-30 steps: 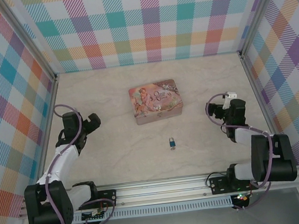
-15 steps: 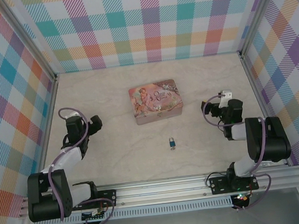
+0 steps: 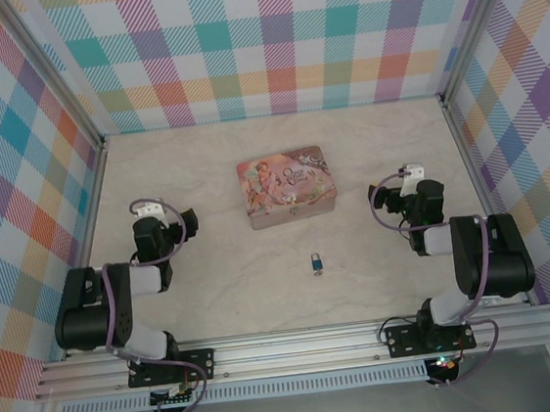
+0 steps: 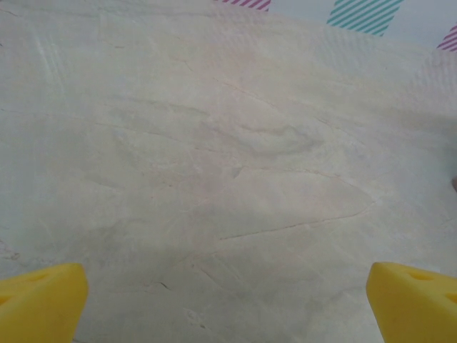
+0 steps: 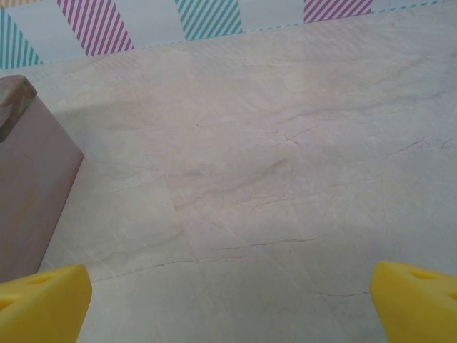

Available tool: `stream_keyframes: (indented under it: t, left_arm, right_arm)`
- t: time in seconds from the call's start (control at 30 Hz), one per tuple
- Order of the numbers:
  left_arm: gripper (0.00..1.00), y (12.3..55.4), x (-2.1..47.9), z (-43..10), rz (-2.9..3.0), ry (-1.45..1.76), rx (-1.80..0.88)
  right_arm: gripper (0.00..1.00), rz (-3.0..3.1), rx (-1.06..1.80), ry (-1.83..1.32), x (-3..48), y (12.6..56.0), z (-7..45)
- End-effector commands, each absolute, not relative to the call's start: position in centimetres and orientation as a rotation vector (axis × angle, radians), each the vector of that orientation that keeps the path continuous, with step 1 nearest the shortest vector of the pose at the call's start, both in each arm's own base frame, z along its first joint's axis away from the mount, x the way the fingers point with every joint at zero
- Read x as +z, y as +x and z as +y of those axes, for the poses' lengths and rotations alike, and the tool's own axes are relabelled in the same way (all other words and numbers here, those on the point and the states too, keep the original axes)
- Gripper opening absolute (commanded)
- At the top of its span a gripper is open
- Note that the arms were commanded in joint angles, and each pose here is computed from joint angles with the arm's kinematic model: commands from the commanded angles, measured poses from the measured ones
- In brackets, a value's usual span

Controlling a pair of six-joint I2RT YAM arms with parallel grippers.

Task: Unlock a padlock with a key

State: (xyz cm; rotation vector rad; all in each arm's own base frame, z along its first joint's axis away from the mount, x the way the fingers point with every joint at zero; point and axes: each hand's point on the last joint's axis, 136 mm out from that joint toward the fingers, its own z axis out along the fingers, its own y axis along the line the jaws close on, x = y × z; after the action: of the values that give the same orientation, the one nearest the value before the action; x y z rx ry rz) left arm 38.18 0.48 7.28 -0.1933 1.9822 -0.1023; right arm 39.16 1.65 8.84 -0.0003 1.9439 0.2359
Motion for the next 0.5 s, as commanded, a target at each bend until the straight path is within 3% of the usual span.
stream_keyframes:
  t: [0.0, 0.47]
  left_arm:
    - [1.0, 38.98, 8.41, -0.09, 1.927, -0.135, -0.101]
    - [1.0, 39.53, 8.03, -0.19, 1.959, -0.137, -0.057]
  right_arm:
    - [1.0, 1.93, 0.216, -0.022, 9.37, 39.44, 1.74]
    - [1.0, 1.937, 0.196, -0.026, 9.3, 39.54, 1.87]
